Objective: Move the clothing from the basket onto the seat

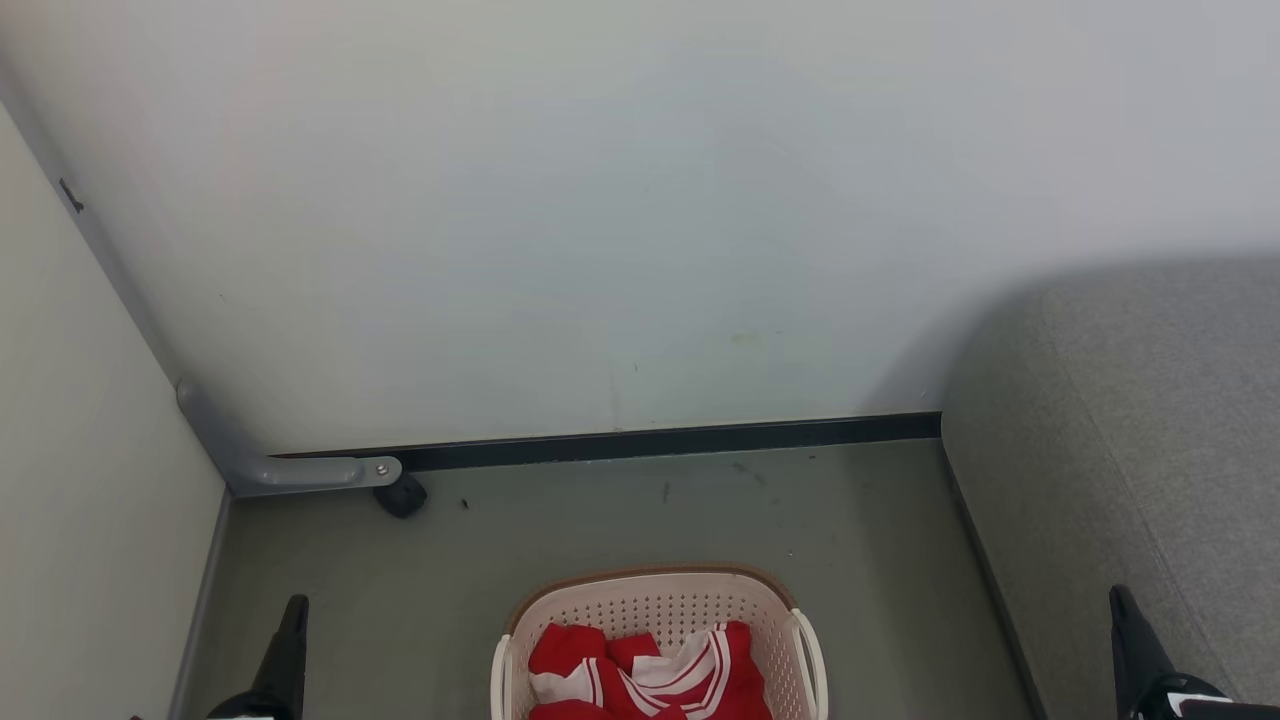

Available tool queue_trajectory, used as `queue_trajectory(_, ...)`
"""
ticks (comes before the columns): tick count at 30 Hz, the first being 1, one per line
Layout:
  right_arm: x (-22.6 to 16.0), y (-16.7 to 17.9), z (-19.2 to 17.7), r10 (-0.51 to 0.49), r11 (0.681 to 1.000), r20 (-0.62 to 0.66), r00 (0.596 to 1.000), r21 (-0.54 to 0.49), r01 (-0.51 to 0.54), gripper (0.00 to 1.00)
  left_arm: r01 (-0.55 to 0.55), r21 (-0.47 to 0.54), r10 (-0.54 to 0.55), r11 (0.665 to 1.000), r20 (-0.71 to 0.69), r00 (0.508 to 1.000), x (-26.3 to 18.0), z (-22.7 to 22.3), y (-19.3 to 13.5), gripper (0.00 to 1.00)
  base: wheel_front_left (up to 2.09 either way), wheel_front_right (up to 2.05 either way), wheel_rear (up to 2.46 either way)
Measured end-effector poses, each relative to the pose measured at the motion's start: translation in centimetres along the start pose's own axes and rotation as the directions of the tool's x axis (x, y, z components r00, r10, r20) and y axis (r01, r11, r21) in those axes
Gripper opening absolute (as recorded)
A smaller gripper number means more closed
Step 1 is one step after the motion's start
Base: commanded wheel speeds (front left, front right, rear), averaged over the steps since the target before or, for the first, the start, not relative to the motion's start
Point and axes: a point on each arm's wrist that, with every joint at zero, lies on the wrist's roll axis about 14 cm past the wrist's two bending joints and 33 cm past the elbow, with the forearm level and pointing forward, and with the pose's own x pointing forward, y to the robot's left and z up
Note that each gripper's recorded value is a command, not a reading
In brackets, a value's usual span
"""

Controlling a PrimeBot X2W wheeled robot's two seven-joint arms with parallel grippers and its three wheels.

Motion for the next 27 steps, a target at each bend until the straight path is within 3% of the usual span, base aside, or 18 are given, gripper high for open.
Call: queue_trajectory(27, 0.00, 0.00, 0.00, 0.000, 1.000, 0.000, 1.000, 0.000, 0.000, 0.00, 0.000, 0.000, 0.000, 1.000, 0.000, 1.000, 0.00, 0.00, 0.00, 0.00, 0.00, 0.00, 0.00)
